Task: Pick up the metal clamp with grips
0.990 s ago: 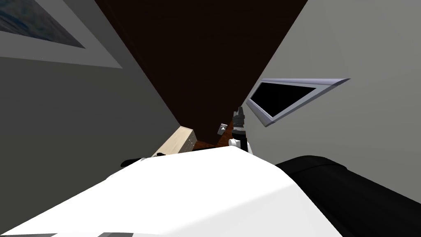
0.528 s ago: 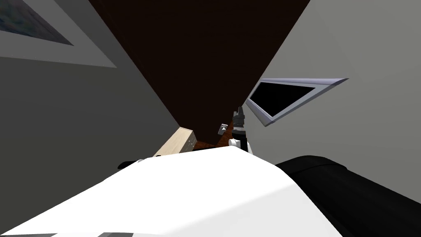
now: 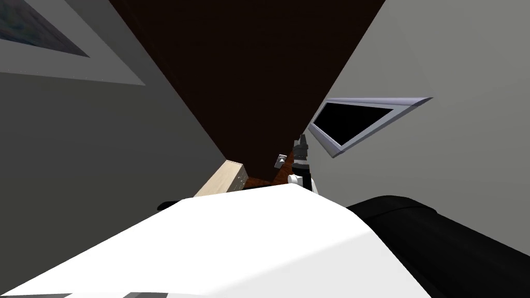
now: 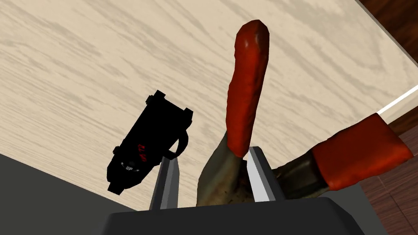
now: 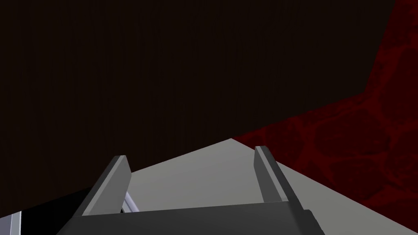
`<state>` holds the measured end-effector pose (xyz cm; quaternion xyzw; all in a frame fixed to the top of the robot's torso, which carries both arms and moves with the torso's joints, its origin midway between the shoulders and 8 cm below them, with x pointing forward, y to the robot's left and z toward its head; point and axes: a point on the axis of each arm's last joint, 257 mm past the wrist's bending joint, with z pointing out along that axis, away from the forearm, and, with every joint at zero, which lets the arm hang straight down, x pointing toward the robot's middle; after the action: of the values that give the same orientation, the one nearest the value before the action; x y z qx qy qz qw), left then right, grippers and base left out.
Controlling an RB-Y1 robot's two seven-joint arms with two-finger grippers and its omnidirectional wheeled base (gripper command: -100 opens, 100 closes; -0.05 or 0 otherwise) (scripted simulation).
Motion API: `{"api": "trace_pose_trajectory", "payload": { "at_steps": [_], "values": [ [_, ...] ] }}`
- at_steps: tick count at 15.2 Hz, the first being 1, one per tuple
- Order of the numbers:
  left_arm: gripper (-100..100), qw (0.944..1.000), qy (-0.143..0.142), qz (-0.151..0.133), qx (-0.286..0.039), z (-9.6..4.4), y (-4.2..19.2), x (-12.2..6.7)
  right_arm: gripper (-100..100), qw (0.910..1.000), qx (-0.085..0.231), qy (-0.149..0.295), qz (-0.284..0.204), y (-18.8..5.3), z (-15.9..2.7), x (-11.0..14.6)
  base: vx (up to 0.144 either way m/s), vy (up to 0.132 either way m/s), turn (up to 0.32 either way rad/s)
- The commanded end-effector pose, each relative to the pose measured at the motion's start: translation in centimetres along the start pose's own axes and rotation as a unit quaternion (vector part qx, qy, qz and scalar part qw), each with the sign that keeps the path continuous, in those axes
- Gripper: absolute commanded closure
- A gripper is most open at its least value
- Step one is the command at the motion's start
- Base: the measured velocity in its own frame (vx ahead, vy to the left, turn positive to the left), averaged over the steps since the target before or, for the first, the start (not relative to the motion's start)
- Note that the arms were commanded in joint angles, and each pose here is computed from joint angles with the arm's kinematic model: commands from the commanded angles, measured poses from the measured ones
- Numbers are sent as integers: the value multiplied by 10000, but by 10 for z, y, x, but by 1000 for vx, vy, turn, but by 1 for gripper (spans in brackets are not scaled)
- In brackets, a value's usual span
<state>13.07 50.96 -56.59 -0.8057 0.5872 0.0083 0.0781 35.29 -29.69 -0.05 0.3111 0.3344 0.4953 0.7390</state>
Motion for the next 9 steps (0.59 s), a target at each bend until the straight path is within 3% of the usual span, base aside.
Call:
{"api": "trace_pose_trajectory", "payload": {
  "at_steps": [1, 3, 8, 9],
  "values": [
    [100, 10000, 0, 0, 0, 0, 0, 0, 0, 10000, 0, 0, 0, 0, 0, 0, 0, 0, 0],
    [100, 10000, -1, 8, -14, 0, 1, 0, 0, 10000, 0, 0, 0, 0, 0, 0, 0, 0, 0],
    [100, 10000, 24, 21, -67, -16, 1, -13, 0, 10000, 0, 0, 0, 0, 0, 0, 13, -20, 50],
    [100, 10000, 18, 15, -54, -12, 1, -11, 0, 10000, 0, 0, 0, 0, 0, 0, 5, -19, 6]
  ]
}}
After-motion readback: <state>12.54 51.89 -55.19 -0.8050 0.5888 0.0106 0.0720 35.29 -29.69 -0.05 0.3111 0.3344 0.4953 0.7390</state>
